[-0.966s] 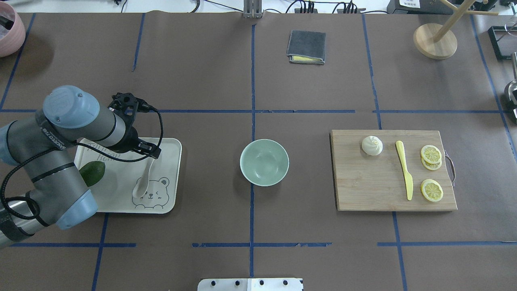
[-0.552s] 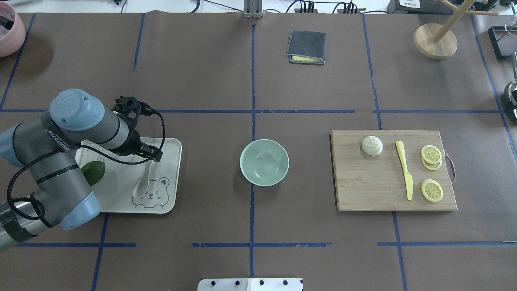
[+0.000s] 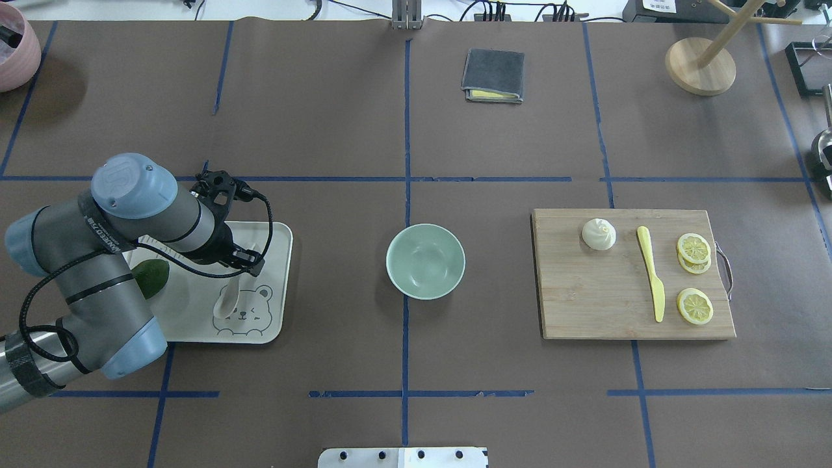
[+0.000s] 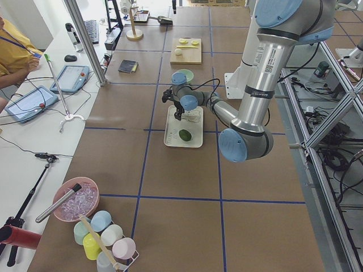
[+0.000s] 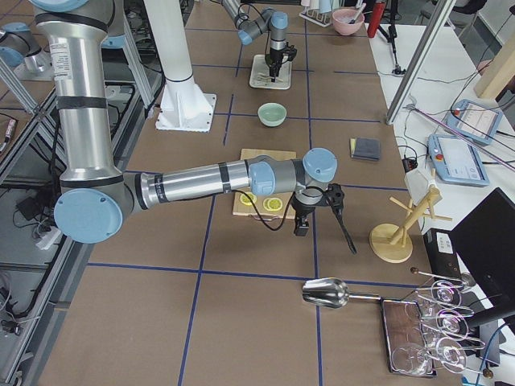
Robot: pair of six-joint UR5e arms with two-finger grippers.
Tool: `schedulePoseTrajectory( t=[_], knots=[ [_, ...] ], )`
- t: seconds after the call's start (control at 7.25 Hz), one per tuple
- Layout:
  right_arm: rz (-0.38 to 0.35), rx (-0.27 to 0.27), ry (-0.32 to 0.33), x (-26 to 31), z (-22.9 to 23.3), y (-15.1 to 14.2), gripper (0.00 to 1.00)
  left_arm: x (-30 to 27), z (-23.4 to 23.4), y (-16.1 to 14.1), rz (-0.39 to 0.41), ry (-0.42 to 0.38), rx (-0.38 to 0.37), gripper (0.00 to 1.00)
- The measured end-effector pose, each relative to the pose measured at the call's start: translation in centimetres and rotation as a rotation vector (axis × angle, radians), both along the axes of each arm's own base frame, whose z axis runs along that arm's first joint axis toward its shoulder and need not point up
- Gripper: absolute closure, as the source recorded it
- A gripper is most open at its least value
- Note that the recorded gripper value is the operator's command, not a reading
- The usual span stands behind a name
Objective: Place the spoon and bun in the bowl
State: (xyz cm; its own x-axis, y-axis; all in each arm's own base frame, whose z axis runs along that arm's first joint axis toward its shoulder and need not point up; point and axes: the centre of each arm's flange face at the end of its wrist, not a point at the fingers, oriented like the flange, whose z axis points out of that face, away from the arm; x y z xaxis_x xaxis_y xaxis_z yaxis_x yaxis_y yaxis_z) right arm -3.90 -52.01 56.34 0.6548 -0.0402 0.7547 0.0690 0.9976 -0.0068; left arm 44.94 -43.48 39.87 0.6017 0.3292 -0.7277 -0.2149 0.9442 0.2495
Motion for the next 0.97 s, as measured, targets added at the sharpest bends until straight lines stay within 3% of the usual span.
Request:
schedulePoseTrajectory(
  t=[0.55, 0.97],
  knots=[
    [-0.001, -0.001, 0.000, -0.1, 0.0, 0.0, 0.00, -0.3, -0.8, 0.4, 0.004, 0.005, 0.001, 1.00],
    [-0.007, 0.005, -0.002, -0.5, -0.4, 0.0, 0.00, 1.8, -10.4, -0.6, -0.074, 0.081, -0.045, 1.00]
  ],
)
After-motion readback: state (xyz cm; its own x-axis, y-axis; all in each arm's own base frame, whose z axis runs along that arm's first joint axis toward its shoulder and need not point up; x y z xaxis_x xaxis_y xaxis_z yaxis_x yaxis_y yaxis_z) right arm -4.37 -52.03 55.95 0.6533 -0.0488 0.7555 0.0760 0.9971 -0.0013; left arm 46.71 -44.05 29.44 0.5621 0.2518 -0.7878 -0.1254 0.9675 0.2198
